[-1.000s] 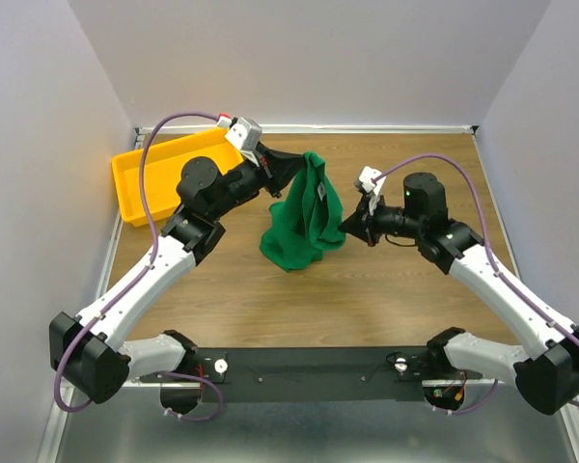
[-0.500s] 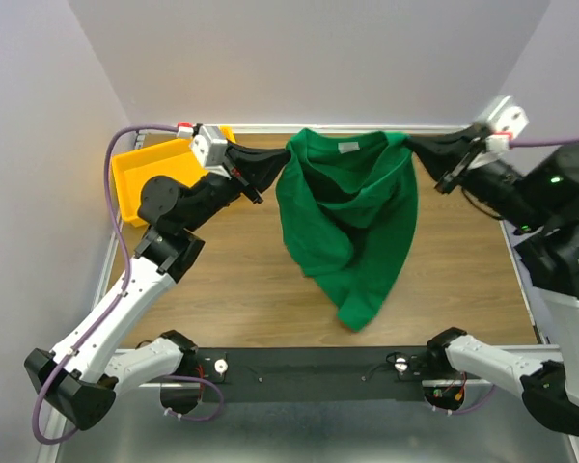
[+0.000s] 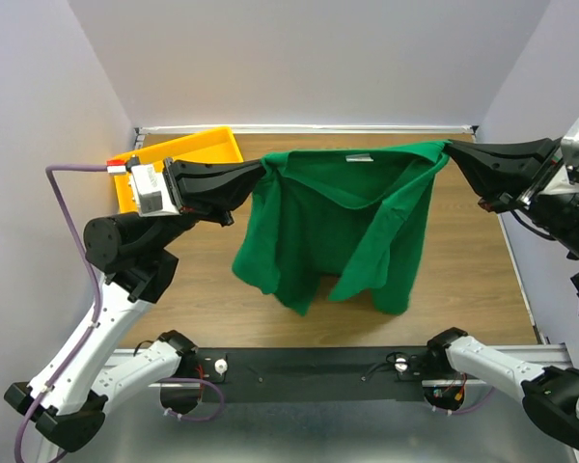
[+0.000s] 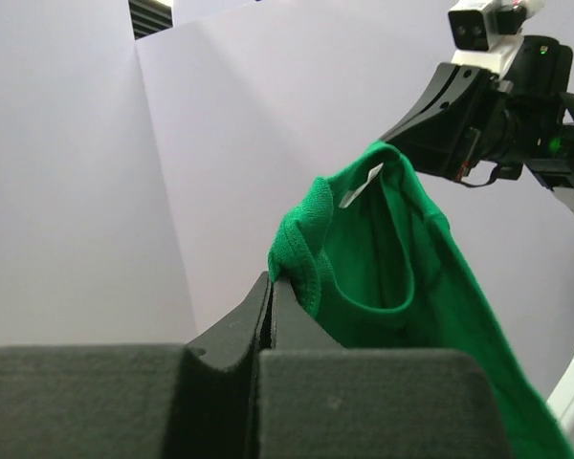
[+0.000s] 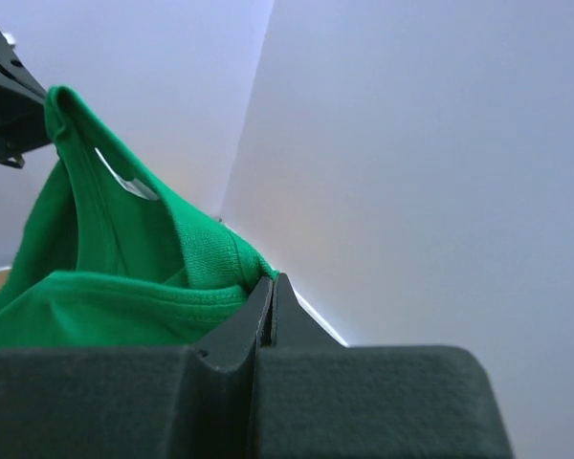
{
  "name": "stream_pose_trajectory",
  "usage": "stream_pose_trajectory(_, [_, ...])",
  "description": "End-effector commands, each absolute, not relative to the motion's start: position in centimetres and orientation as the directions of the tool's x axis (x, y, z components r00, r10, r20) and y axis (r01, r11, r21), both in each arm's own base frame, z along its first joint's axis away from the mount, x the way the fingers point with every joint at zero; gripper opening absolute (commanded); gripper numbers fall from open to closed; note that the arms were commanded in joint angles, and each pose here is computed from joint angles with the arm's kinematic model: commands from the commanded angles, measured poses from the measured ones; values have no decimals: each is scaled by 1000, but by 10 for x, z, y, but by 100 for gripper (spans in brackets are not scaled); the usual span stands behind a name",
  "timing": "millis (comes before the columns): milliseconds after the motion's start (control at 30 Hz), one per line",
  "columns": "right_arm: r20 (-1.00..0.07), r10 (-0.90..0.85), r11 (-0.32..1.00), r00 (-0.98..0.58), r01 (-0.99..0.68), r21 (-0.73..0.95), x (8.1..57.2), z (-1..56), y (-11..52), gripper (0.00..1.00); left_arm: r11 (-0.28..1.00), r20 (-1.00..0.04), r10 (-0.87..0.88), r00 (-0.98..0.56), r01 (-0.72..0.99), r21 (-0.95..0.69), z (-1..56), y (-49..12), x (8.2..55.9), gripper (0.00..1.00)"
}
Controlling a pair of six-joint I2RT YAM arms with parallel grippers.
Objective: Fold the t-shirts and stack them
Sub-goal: Move the tshirt to the center of the board
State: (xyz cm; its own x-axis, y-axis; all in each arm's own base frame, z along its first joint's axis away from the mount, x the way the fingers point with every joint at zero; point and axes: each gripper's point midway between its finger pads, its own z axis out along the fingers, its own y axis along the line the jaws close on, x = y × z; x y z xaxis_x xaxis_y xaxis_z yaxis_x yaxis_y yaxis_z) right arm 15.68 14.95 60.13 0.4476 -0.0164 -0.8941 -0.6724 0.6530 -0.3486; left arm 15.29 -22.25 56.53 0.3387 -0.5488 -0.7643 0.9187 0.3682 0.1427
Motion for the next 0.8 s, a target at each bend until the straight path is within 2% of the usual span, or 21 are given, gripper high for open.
stream_pose_trajectory(0, [-902,-41,667,429,-660,-344,159,594,145,1,390,-707,-580,405,900,195,590,-206,131,0])
stream_pose_trajectory(67, [-907,-32,611,419,-710,-349,151,587,154,1,407,-686,-586,430,889,209,602,-198,123,0])
stream_pose_trajectory(167, [-929,-8,416,371,-843,-341,130,560,182,1,444,-654,-601,459,872,204,616,-184,112,0])
stream_pose_trajectory(200, [-940,5,297,340,-898,-323,120,543,195,1,456,-650,-599,467,867,203,618,-181,112,0])
stream_pose_trajectory(300, [-969,49,130,242,-963,-234,103,528,210,1,498,-638,-601,481,850,172,625,-172,114,0])
stream_pose_trajectory(367, [-972,70,104,226,-970,-219,102,533,213,1,526,-620,-609,495,837,152,632,-165,115,0])
stream_pose_trajectory(533, [-952,100,190,288,-945,-266,101,561,204,0,575,-560,-646,519,813,91,671,-153,126,0])
stream_pose_trajectory(667, [-940,63,357,334,-888,-291,117,563,187,1,509,-601,-668,439,859,62,676,-185,159,0])
stream_pose_trajectory(700, [-945,35,452,326,-848,-276,127,557,176,1,484,-636,-662,396,874,41,666,-205,182,0])
stream_pose_trajectory(767, [-949,-43,553,314,-783,-284,149,532,163,1,437,-697,-649,306,900,-12,643,-237,219,0])
